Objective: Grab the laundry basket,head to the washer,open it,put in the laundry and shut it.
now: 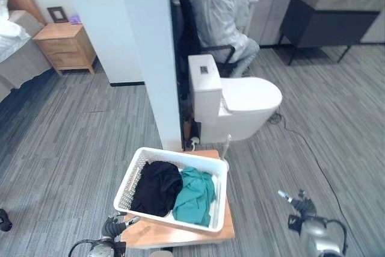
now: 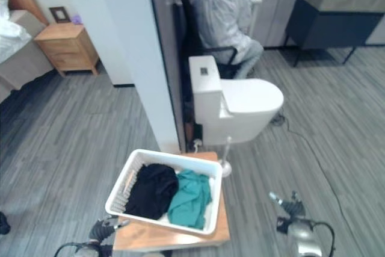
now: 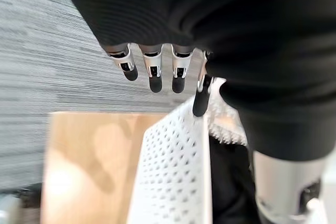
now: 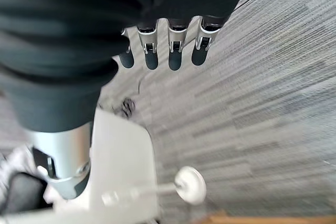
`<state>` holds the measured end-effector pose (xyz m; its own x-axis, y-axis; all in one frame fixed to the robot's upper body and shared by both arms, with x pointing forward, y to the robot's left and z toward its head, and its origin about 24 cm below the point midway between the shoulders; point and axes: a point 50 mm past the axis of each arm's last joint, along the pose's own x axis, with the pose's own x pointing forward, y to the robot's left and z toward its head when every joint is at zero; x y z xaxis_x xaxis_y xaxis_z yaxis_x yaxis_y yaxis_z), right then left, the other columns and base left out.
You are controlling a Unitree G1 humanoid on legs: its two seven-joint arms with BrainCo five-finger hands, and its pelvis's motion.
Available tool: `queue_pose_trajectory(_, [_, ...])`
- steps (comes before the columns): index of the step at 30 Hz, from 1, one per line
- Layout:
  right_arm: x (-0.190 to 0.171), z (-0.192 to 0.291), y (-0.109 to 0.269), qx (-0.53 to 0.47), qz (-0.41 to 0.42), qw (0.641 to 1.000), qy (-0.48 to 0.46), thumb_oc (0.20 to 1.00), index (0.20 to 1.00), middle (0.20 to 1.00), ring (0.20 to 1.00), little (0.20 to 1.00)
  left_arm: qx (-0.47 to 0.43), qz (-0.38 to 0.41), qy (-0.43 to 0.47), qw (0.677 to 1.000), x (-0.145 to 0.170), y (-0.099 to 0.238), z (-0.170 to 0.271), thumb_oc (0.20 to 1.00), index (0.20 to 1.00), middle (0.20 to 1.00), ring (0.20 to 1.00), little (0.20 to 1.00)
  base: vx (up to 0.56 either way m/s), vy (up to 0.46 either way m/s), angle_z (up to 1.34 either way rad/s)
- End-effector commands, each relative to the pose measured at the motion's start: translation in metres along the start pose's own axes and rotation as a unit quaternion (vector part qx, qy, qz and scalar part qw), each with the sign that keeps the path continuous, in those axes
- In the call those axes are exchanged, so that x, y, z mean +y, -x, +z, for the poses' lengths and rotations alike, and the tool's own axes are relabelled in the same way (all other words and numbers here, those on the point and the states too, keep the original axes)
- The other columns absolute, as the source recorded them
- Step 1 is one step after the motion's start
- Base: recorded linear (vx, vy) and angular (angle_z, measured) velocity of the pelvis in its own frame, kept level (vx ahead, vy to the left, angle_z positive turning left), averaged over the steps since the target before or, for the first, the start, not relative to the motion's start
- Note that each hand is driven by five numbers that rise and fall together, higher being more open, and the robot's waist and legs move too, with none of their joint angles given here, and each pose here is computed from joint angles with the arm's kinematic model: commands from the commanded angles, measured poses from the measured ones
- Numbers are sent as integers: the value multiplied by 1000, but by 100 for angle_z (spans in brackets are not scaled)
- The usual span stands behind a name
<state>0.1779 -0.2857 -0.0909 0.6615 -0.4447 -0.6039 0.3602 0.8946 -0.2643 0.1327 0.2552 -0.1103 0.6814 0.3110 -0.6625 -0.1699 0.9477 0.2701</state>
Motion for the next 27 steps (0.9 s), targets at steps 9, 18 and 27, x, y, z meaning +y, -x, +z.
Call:
queue_pose_trajectory(9, [-5, 14, -3, -25, 6, 999, 33, 1000, 1000, 1000, 1000, 1000, -23, 25, -4, 999, 28, 36, -15, 1000, 1000, 1000, 1000, 1000, 14, 4, 12])
queue_pose_trajectory(18, [24, 4, 10, -29, 79, 995, 62, 1000, 1000, 1000, 1000, 1000, -157, 184, -138, 960, 85, 25, 65, 1000, 1000, 1000, 1000, 1000, 24, -4, 3])
queue_pose_trajectory(27, [46, -1, 14, -14, 147, 985, 91, 1000, 1000, 1000, 1000, 1000, -210, 176, -224, 935, 79, 3, 127, 1000, 1000, 1000, 1000, 1000, 4, 0, -1])
